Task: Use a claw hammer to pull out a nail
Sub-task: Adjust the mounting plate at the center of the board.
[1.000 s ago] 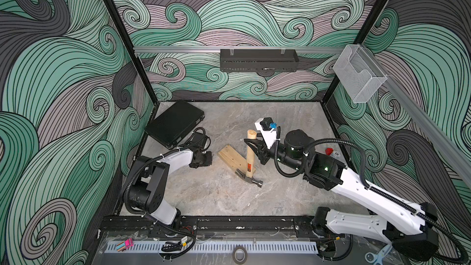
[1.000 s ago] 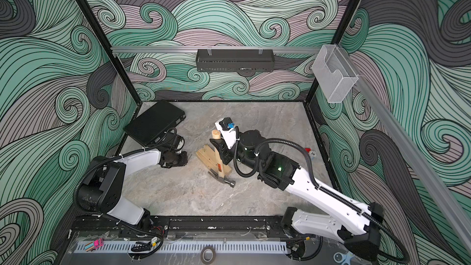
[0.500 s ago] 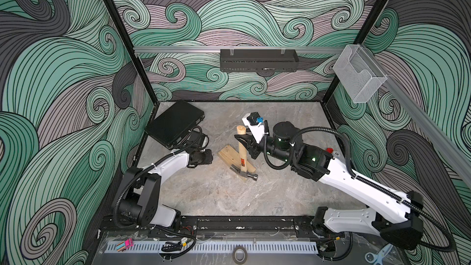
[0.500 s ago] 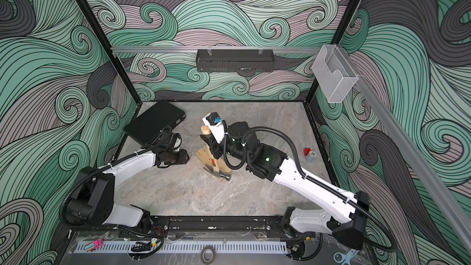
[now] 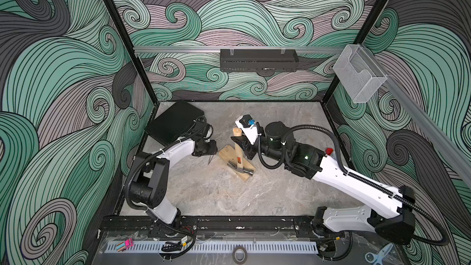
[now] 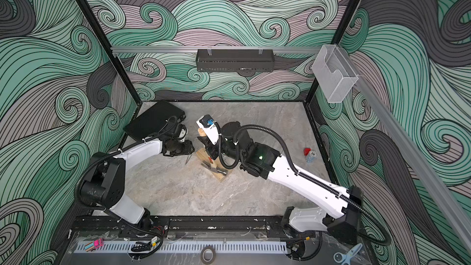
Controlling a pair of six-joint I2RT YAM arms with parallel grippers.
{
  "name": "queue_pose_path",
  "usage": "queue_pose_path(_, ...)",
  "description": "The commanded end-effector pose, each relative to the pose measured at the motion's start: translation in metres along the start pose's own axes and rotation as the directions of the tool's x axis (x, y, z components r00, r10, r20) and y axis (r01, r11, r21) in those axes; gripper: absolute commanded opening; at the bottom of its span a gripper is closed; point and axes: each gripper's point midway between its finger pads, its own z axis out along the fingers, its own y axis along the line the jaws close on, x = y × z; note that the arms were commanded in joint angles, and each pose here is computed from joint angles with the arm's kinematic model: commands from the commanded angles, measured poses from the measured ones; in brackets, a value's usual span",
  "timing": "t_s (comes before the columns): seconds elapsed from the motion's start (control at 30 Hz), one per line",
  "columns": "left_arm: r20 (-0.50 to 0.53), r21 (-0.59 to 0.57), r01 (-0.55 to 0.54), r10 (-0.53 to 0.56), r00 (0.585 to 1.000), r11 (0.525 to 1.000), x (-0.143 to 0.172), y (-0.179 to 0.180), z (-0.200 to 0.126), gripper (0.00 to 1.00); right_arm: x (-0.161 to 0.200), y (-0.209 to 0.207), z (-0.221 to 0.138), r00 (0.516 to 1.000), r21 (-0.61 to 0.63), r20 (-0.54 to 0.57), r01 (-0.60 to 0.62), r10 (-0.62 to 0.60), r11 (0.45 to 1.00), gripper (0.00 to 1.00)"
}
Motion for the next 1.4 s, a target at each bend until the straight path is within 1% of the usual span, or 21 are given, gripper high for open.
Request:
queue_pose_path(0.0,-0.084,-0.047,0.031,-0.035,0.996,0.998,0.009,0.008,0.009,0.52,-0.059,-0.007,-0.030,0.977,0.036,0.214,-0.001,-0.007,0.999,0.00)
queue_pose_path(0.13,-0.119,-0.061,0.038,-0.045,0.992,0.997,0.011,0.011,0.020,0.52,-0.059,-0.008,-0.033,0.976,0.044,0.215,0.009,-0.019,0.999,0.00)
queue_pose_path(0.33,-0.159,-0.023,0.029,-0.032,0.987,0.999,0.020,0.005,0.025,0.51,-0.056,-0.010,-0.035,0.976,0.057,0.217,0.020,-0.032,0.998,0.00)
queue_pose_path(0.53,-0.152,0.058,0.008,0.001,0.988,0.998,0.026,-0.013,0.020,0.52,-0.051,-0.013,-0.036,0.978,0.078,0.200,0.037,-0.051,0.996,0.00)
queue_pose_path(0.87,-0.142,0.120,-0.019,0.036,0.989,0.993,0.034,-0.032,0.016,0.51,-0.042,-0.022,-0.029,0.987,0.135,0.131,0.071,-0.089,0.988,0.00)
queue_pose_path(0.97,-0.102,0.085,-0.032,0.041,0.994,0.996,0.028,-0.027,0.007,0.51,-0.038,-0.025,-0.025,0.991,0.155,0.098,0.072,-0.088,0.985,0.00)
queue_pose_path(1.13,-0.035,-0.025,-0.062,0.061,0.997,0.998,0.011,-0.011,-0.008,0.52,-0.037,-0.025,-0.022,0.992,0.153,0.097,0.061,-0.076,0.986,0.00)
queue_pose_path(1.27,-0.053,-0.036,-0.075,0.073,0.996,0.997,0.002,-0.012,-0.003,0.52,-0.036,-0.025,-0.022,0.993,0.153,0.098,0.056,-0.071,0.987,0.00)
queue_pose_path(1.37,-0.088,-0.028,-0.071,0.069,0.994,0.997,-0.001,-0.015,0.009,0.52,-0.036,-0.024,-0.022,0.993,0.152,0.099,0.053,-0.069,0.987,0.00)
